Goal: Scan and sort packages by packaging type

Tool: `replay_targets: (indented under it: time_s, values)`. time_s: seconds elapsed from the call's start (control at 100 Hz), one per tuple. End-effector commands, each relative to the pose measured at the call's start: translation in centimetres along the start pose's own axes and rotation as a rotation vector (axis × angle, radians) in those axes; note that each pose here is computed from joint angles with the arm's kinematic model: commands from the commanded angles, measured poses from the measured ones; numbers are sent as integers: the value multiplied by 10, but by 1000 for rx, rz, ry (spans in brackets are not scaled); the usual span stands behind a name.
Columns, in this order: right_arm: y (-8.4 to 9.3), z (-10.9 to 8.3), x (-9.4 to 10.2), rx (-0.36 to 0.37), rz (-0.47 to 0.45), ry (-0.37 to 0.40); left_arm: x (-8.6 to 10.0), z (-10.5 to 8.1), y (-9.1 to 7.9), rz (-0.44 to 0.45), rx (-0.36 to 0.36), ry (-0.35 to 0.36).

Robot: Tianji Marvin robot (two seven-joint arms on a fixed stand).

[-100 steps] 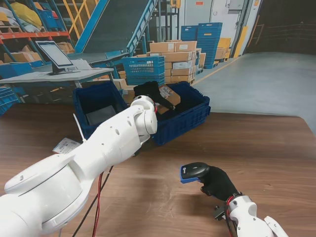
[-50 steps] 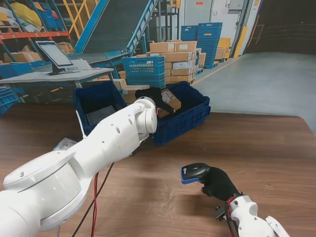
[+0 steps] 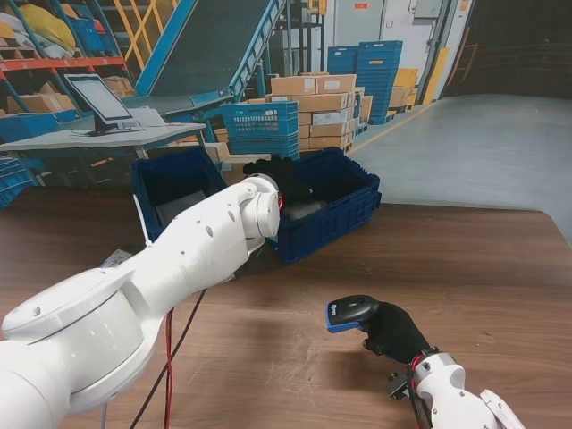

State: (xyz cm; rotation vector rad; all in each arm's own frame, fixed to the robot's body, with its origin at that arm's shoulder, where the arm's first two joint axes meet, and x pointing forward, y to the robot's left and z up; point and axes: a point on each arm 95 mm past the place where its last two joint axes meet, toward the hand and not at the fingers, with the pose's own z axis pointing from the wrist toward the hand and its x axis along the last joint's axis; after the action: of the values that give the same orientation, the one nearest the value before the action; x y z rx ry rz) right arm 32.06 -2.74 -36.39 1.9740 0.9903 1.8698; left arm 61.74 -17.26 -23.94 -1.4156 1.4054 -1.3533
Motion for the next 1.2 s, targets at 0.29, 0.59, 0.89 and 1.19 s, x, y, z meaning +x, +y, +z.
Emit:
replay_targets:
  time_s: [0.29,0.59,0.89,1.19]
  values:
    - [0,2,3,2,8,9,1,-7,-2,-11,45,29]
    - [-1,6,9,-11,7,24,-27,-35,-14,-74,90,-1]
    - [-2,9,17,-27,-2,33,-64,-82,-24,-91,130,-7]
    - [-3,14,26,-41,-19,46,-101,-146,-18,-92,168,14]
